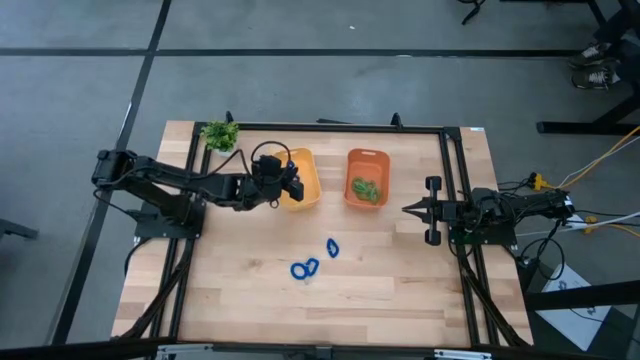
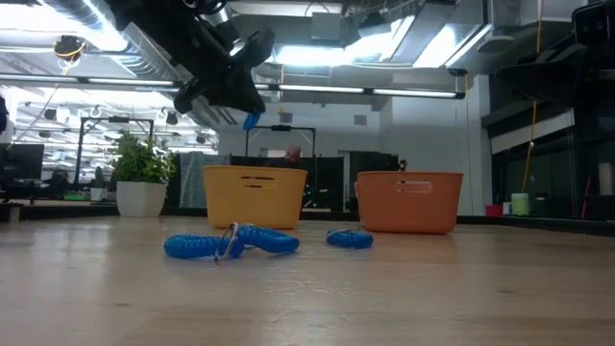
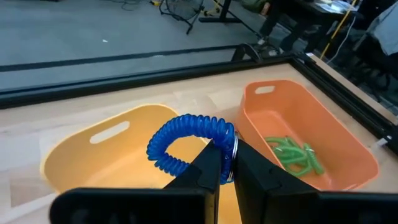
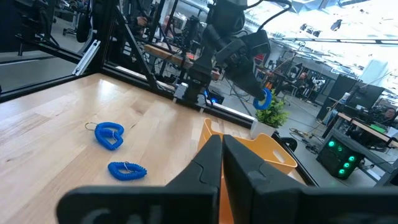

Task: Sort spring keychains
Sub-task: Put the blue spring keychain into the yellow bin

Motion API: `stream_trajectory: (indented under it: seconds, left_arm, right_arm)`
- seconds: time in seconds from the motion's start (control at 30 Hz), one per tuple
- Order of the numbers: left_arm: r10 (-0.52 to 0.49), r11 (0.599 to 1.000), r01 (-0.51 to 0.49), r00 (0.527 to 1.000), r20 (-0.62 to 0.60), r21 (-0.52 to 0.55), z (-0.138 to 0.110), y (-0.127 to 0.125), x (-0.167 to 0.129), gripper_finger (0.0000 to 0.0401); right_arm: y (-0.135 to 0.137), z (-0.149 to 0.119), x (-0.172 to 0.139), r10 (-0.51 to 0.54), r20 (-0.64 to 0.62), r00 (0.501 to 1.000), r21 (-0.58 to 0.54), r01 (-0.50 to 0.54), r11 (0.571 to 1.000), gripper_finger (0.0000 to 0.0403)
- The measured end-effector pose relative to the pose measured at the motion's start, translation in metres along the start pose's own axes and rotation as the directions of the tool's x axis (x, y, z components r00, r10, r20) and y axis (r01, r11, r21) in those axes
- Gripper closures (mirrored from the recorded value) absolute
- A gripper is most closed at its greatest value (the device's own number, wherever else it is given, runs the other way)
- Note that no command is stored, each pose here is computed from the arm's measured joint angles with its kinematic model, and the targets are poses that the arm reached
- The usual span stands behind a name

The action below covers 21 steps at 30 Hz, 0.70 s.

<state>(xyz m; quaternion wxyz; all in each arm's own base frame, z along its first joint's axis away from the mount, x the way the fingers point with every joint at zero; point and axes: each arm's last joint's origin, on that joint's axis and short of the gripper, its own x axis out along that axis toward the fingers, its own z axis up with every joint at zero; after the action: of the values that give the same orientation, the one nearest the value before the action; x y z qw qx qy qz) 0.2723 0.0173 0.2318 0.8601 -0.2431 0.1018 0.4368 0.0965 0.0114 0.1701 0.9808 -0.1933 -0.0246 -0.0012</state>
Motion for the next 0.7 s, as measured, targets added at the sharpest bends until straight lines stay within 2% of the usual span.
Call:
stream_trajectory:
  seconds: [0.47, 0.7]
  left_arm:
    - [-0.114, 0.991, 0.122, 0.985, -0.129, 0.056, -0.0009, -0.0005, 0.0036, 0.0376]
    - [-0.069, 0.993, 0.078, 0.993, -0.091, 0.092, 0.0021, 0.0029, 0.0068, 0.0335]
  right_arm:
    - [0.0, 0.0, 0.0, 0.0, 0.0, 1.0, 0.0, 0.0, 1.0, 0.0387]
    - [0.0, 0.0, 0.0, 0.0, 0.0, 1.0, 0.0, 0.0, 1.0, 0.0387]
